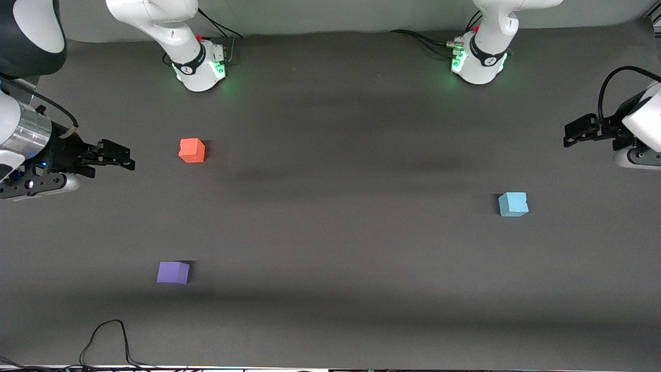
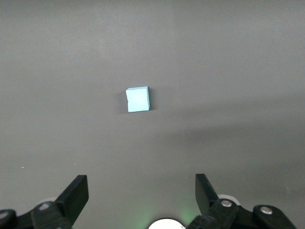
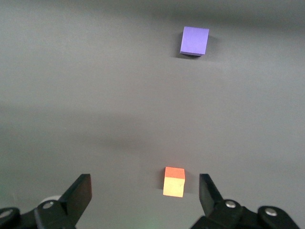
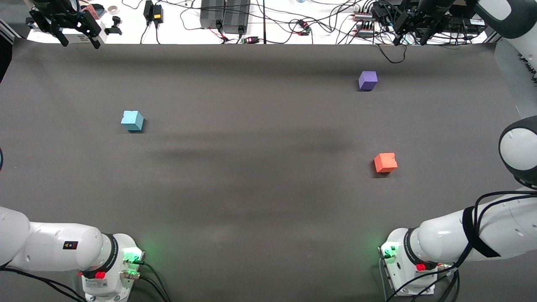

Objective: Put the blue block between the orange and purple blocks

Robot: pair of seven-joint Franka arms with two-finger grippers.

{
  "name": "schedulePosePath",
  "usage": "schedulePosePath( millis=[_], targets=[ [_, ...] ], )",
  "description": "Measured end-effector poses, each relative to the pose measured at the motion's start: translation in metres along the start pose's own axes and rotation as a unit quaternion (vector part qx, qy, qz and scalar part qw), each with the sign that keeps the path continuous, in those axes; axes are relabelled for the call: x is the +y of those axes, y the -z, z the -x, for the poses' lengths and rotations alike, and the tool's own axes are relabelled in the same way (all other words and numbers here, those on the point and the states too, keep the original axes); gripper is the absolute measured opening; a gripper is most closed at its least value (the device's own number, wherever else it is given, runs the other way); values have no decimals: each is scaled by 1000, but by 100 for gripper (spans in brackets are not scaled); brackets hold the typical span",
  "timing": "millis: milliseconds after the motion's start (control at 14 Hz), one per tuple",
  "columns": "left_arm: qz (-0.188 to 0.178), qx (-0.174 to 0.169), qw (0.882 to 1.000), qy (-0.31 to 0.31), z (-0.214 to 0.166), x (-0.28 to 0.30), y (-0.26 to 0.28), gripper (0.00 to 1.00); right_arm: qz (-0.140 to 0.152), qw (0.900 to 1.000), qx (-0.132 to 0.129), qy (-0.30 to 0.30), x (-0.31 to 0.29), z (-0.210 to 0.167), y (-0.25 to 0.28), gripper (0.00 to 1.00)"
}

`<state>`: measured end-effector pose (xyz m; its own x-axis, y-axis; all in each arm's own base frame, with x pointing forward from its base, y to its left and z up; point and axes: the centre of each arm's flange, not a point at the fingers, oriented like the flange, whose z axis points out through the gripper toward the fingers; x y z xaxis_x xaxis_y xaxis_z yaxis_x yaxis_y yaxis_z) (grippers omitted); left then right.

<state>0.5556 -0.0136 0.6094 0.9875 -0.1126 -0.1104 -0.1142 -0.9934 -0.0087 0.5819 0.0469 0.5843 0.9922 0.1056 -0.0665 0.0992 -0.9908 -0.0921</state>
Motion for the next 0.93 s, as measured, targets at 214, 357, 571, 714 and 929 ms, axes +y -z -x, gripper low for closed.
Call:
schedulePosePath(
  millis=[214,357,571,714,929],
  targets=[
    [-5,3,1000,-11,9,-9,5,100,1,1000,0,0,0,1,0,100],
    [-9,6,1000,-15,17,-19,-1,100,8,1000,-1,1,2,1,0,100],
    [-9,19,1000,-10,30,-32,-24,100,14,1000,-1,10,-5,1,1,100],
    [-9,21,1000,-12,30,-32,-46,100,17,1000,-1,14,-9,2,1,100],
    [-9,22,1000,-15,22,-31,-102,100,17,1000,-4,13,-8,3,-1,100]
  ],
)
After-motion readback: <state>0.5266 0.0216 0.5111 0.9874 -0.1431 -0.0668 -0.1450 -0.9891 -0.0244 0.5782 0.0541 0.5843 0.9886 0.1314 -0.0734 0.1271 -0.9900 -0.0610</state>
